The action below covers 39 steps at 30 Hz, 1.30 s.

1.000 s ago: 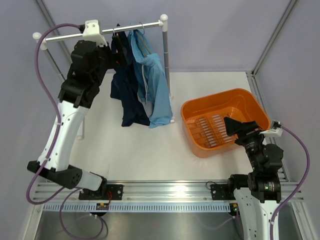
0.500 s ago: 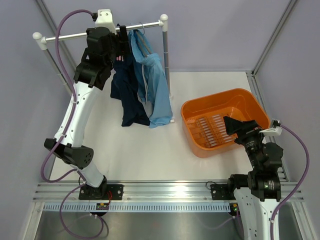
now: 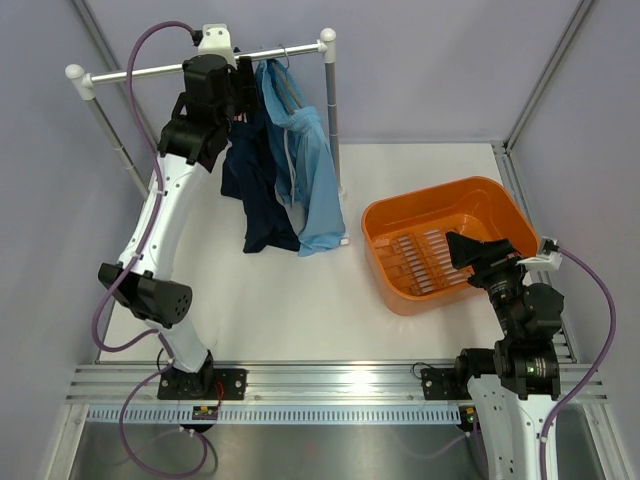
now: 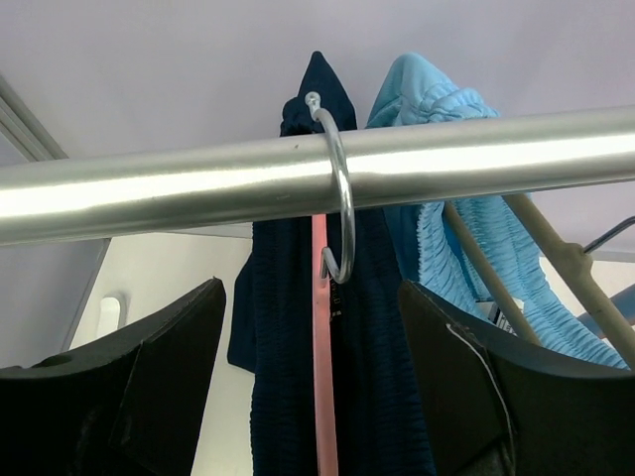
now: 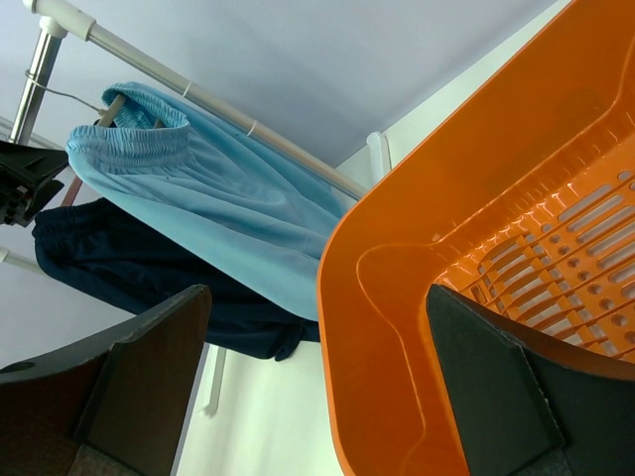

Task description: Remove the shorts from the hanger

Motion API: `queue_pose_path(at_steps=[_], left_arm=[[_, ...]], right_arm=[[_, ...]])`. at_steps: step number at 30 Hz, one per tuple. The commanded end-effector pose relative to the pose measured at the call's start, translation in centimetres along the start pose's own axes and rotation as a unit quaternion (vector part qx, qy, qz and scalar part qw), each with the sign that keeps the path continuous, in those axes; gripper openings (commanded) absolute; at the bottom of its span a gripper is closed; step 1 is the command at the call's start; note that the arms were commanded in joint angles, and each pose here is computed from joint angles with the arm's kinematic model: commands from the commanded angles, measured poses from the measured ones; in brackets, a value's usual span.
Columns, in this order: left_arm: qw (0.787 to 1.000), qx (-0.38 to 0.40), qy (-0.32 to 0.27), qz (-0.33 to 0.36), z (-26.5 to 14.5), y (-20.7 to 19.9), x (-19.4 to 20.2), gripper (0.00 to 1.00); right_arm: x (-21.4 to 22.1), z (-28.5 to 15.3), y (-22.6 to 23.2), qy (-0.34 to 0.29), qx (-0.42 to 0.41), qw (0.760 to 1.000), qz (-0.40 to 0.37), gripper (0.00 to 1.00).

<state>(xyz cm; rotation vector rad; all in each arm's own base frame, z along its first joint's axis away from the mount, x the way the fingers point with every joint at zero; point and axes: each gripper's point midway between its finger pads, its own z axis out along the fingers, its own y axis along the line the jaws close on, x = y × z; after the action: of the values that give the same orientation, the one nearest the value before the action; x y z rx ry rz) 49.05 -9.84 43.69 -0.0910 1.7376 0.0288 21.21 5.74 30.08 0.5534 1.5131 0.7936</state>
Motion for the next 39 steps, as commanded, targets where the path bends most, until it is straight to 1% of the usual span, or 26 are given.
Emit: queue_pose_path(at_steps=[1, 13, 16, 19, 20, 23, 24, 26, 27, 28, 30, 31, 39], left_arm=[[0.999, 0.002, -0.04, -0.021, 0.0, 0.2, -2.6, 0.74], [0.999, 0.015, -0.026, -0.028, 1.7, -0.1, -1.5, 0.71], [0.999, 0.02, -0.027, -0.027, 1.9, -0.4, -1.4, 0.67], [0.999, 0.022, -0.025, -0.027, 2.1, -0.5, -1.3, 0.61], [0.999, 0.022, -0.025, -0.027, 2.2, -0.5, -1.3, 0.56], [0.999, 0.022, -0.025, -0.026, 2.3, -0.5, -1.2, 0.46], [0.999, 0.023, -0.027, -0.027, 2.3, -0.5, -1.3, 0.4], [0.999, 0.021, -0.029, -0.025, 2.4, -0.6, -1.4, 0.31], [0.999, 0.019, -0.031, -0.024, 2.4, -0.5, -1.5, 0.21], [0.999, 0.015, -0.033, -0.026, 2.3, -0.2, -1.7, 0.15], [0.999, 0.01, -0.043, -0.03, 2.0, -0.1, -2.4, 0.04], [0.998, 0.009, -0.049, -0.032, 1.6, 0.1, -2.9, 0.0], [0.996, 0.026, -0.078, -0.041, -1.0, 0.3, -5.8, 0.0]], right_arm=[[-0.6, 0.2, 0.6, -0.012, -0.013, 1.0, -0.007, 1.0], [-0.9, 0.2, 0.8, -0.015, -0.013, 1.0, -0.011, 1.0], [-1.0, 0.2, 0.9, -0.017, -0.016, 1.0, -0.011, 0.99], [-1.0, 0.3, 0.8, -0.016, -0.013, 1.0, -0.012, 0.99], [-1.0, 0.3, 0.8, -0.016, -0.013, 1.0, -0.012, 0.99], [-1.0, 0.4, 0.7, -0.015, -0.012, 1.0, -0.013, 1.0], [-0.9, 0.4, 0.6, -0.013, -0.01, 1.0, -0.013, 0.99], [-0.8, 0.5, 0.6, -0.012, -0.01, 1.0, -0.013, 0.99], [-0.8, 0.5, 0.5, -0.013, -0.009, 1.0, -0.013, 1.0], [-0.8, 0.5, 0.5, -0.012, -0.009, 1.0, -0.013, 0.99], [-0.8, 0.5, 0.5, -0.012, -0.009, 1.0, -0.013, 1.0], [-0.8, 0.5, 0.4, -0.012, -0.009, 1.0, -0.014, 0.99], [-0.5, 0.7, 0.5, -0.006, -0.014, 1.0, -0.019, 1.0]])
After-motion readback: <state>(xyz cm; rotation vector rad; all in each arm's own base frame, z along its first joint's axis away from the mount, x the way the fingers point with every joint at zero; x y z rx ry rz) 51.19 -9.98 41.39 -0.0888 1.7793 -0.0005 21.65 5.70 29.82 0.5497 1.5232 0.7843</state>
